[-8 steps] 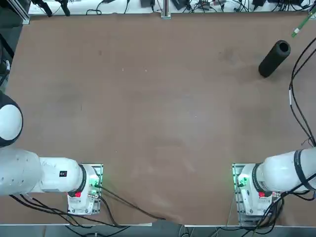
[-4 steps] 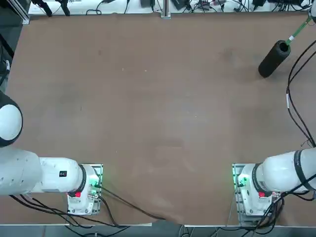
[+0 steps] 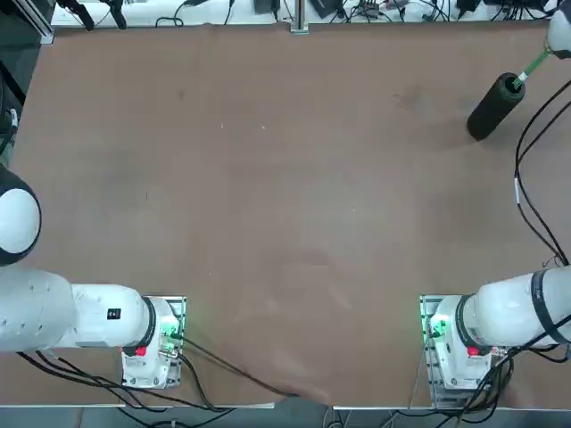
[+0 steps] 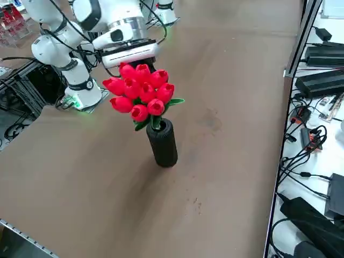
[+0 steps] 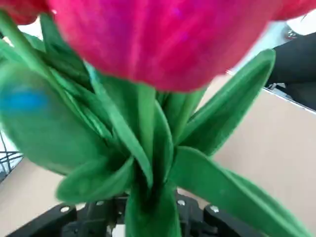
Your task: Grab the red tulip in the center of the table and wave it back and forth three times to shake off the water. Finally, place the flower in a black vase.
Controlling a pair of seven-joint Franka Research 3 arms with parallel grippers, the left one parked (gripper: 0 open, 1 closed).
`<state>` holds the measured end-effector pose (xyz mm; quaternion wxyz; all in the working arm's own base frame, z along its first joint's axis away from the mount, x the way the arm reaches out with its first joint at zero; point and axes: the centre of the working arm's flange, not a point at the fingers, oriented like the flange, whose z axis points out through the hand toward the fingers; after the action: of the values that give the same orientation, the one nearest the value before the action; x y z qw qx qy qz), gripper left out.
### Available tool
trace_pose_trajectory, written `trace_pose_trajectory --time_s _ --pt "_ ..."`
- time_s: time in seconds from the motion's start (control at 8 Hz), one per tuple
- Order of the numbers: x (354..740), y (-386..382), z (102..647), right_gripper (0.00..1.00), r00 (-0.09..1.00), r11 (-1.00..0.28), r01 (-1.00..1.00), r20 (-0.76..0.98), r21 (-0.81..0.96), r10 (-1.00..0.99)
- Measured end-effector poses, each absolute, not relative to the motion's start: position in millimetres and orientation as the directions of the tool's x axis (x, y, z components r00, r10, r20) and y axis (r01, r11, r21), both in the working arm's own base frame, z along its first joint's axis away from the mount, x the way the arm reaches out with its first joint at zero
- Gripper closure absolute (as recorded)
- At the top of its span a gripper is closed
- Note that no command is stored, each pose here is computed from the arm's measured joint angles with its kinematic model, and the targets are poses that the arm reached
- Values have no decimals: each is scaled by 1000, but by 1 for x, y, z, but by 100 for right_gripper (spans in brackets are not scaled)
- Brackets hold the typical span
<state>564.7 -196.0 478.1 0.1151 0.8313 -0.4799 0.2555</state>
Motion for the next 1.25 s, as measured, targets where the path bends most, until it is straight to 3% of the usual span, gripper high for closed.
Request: trace_pose_trajectory --time_s 0.62,0.75,1.25 --pt "574 -152 446 85 330 -400 -916 574 4 -749" --pt "574 -152 446 72 318 -391 -920 580 -1 -750" --pt "572 -139 450 1 314 -368 -930 578 26 -753"
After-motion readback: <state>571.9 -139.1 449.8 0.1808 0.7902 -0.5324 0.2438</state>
